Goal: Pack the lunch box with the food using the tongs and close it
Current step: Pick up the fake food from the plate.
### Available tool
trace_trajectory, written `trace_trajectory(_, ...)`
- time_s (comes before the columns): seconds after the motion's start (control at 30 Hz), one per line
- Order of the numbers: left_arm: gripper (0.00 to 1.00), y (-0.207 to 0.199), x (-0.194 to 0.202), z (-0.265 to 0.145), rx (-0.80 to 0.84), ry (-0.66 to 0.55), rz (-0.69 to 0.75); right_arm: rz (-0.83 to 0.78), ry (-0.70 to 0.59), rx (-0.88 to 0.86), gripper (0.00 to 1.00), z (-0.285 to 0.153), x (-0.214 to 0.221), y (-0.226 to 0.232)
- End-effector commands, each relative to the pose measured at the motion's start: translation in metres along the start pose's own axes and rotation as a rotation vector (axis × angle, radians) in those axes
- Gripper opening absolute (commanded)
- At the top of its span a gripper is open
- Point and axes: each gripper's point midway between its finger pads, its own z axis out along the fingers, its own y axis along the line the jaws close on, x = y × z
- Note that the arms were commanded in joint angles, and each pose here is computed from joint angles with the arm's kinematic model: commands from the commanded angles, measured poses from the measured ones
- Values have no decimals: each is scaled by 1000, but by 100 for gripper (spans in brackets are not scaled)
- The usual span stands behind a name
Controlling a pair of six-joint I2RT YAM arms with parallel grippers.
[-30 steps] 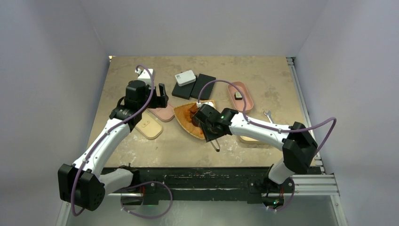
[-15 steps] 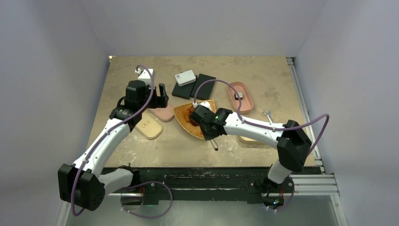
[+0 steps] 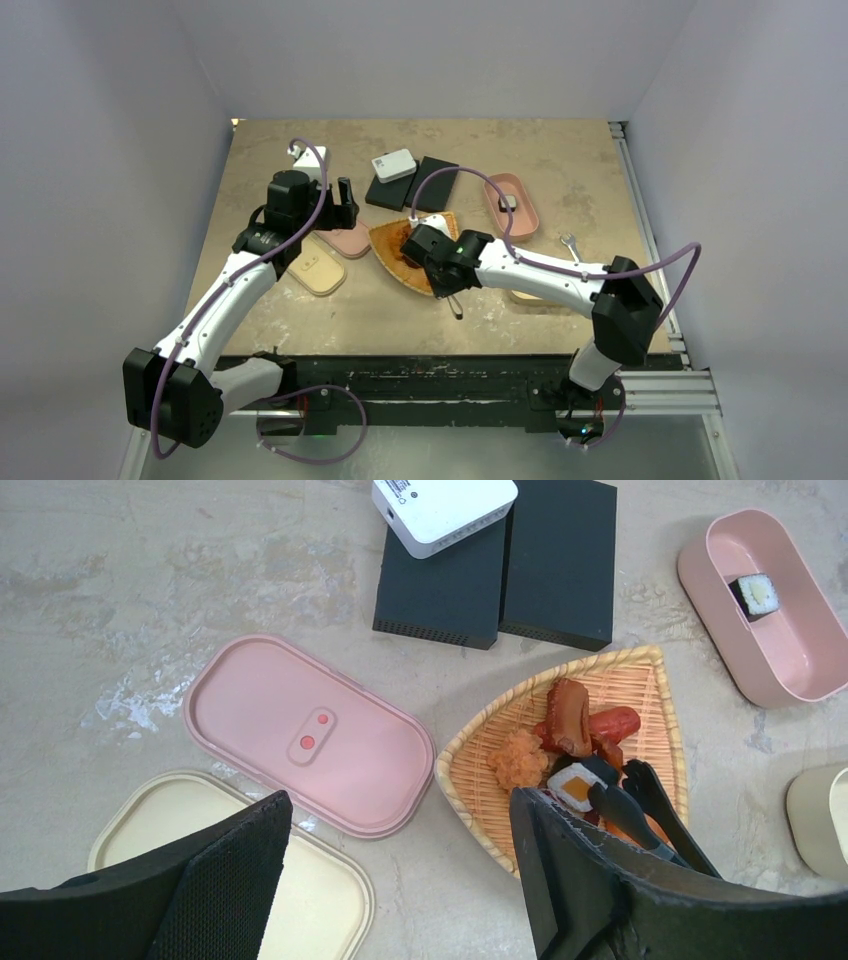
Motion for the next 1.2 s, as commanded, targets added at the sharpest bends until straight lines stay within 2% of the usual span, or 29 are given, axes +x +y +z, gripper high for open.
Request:
trace_trajectory(0.0, 79, -1, -5, -3, 13, -23, 18, 74, -112, -16, 0, -32, -28, -4)
trace_trajectory(0.5, 79, -1, -5, -3, 16, -25, 16, 101, -145, -98, 0, -48, -33, 3)
trace_trajectory(1.0, 79, -1, -5, -3, 16, -24, 14, 147, -213, -52, 0, -50, -57, -28)
trace_trajectory(1.17, 79, -1, -5, -3, 16, -24, 14, 179, -223, -18, 0, -52, -58, -51)
